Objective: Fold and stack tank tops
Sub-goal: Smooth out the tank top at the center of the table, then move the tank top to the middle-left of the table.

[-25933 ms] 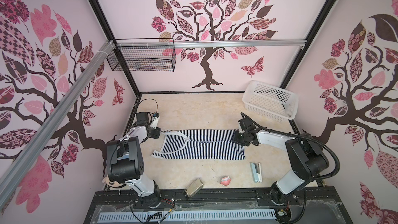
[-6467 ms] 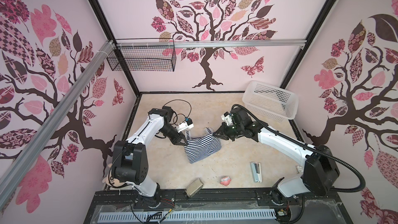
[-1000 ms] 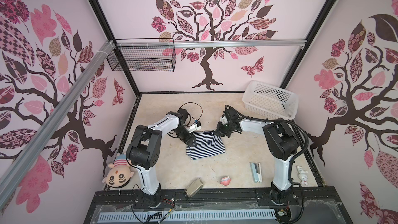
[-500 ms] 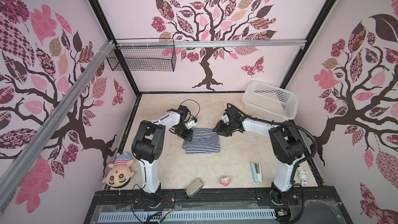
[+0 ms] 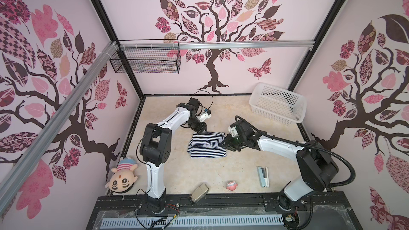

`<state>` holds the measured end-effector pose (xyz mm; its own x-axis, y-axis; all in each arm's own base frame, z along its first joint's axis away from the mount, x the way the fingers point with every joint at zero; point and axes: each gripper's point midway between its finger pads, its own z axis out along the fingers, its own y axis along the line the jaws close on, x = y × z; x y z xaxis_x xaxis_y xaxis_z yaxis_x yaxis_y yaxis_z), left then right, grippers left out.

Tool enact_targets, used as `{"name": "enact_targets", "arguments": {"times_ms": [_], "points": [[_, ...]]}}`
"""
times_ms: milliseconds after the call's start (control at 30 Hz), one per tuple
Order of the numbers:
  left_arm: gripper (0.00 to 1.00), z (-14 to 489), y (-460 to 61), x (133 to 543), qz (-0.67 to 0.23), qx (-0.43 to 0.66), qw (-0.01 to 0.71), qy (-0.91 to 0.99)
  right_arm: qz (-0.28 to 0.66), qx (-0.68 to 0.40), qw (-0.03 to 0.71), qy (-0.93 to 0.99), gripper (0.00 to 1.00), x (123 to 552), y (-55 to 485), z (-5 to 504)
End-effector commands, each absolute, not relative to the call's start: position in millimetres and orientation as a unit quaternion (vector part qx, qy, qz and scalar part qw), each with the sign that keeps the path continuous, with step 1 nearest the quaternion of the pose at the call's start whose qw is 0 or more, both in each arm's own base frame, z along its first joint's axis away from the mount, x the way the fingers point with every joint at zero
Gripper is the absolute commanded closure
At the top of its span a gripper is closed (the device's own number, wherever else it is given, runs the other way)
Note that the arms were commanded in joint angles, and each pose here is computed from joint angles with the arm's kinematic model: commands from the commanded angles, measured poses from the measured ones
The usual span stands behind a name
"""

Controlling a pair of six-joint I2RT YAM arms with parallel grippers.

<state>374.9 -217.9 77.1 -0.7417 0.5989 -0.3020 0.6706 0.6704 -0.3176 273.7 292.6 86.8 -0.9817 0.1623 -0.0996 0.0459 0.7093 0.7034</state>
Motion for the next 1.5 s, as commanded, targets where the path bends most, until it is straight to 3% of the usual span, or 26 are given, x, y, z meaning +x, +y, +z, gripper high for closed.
{"name": "enact_targets", "arguments": {"times_ms": [0,500,633,800,900,1300,1467], "points": [[0.58,69.3,-230.4,364.6,-0.258,0.352,0.046,0.899,0.389,0.056,0.066,0.917,0.71,270.4,301.7,77.8],[0.57,17.5,-208.5,395.6,-0.168,0.324,0.027,0.931,0.343,0.076,0.007,0.936,0.72,245.6,287.9,8.3],[0.57,29.0,-207.4,399.9,-0.183,0.315,0.036,0.931,0.368,0.054,0.014,0.928,0.7,250.7,299.4,28.4],[0.57,73.3,-211.7,397.5,-0.2,0.317,0.086,0.923,0.397,0.028,0.07,0.914,0.54,263.1,304.7,88.1],[0.56,93.0,-207.9,395.8,-0.193,0.318,0.118,0.921,0.403,0.023,0.095,0.91,0.51,269.1,305.1,107.3],[0.57,50.8,-185.5,374.7,-0.159,0.324,0.07,0.93,0.35,0.048,0.071,0.933,0.51,290.7,310.8,67.5],[0.57,30.7,-169.1,386.1,-0.13,0.311,0.068,0.939,0.323,0.046,0.052,0.944,0.51,292.2,310.6,42.7]]}}
